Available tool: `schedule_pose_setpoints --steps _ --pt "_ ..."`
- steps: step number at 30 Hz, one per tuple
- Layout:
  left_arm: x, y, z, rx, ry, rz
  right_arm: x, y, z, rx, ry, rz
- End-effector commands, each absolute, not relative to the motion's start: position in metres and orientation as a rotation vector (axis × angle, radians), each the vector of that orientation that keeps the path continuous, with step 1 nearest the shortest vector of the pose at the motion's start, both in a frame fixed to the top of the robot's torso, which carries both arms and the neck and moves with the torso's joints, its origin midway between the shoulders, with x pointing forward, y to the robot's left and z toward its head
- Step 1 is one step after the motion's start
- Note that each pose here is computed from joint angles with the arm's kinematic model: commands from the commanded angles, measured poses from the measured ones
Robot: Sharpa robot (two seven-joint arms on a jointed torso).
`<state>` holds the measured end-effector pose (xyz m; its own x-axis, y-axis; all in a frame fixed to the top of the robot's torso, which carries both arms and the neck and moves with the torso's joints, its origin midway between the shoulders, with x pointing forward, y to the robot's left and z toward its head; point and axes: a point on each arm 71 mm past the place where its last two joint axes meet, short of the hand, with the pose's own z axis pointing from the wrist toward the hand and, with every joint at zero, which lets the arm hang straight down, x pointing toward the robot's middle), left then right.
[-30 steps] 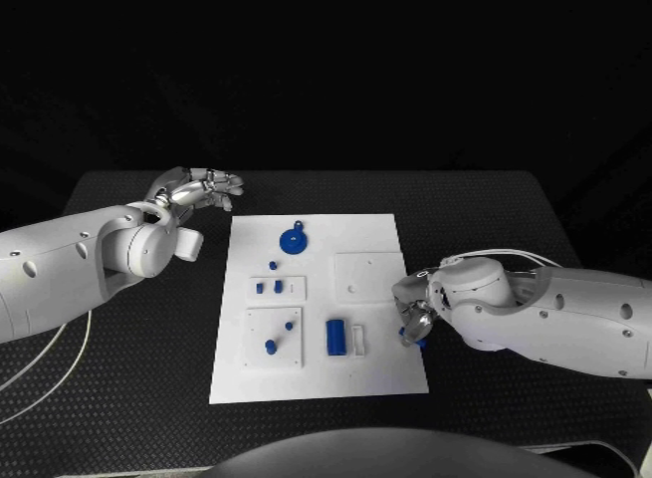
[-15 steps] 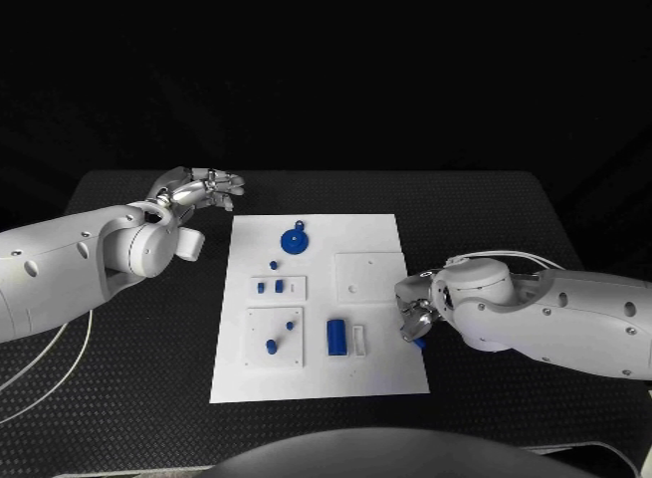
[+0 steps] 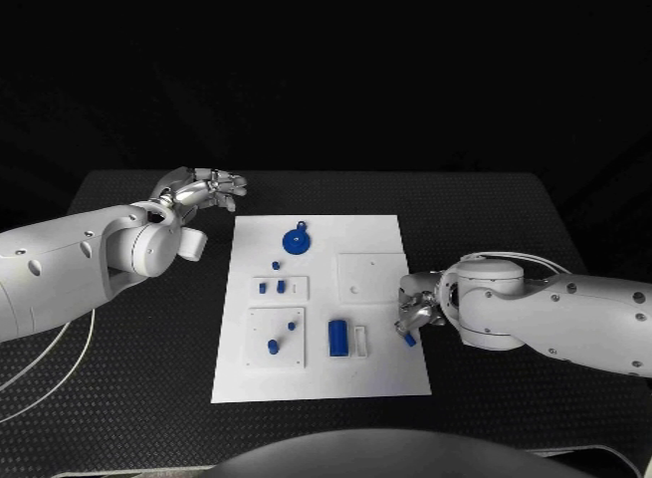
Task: Assemble the parts on the task board
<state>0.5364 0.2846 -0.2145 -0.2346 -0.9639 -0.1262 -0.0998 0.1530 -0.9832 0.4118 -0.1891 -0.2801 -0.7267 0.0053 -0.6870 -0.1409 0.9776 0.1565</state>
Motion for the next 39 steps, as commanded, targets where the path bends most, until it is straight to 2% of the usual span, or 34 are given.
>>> schedule_pose_setpoints --steps 1,14,39 --pt "0.536 0.282 -0.213 -1.058 1.531 -1.225 0.415 -0.19 -0.279 0.174 2.391 0.354" --pt "0.536 0.281 -0.213 -1.056 1.535 -1.227 0.407 -0.169 -0.282 0.426 2.507 0.488" --pt "0.535 0.282 -0.213 -1.056 1.538 -1.225 0.406 -0.149 -0.294 0.433 2.534 0.509"
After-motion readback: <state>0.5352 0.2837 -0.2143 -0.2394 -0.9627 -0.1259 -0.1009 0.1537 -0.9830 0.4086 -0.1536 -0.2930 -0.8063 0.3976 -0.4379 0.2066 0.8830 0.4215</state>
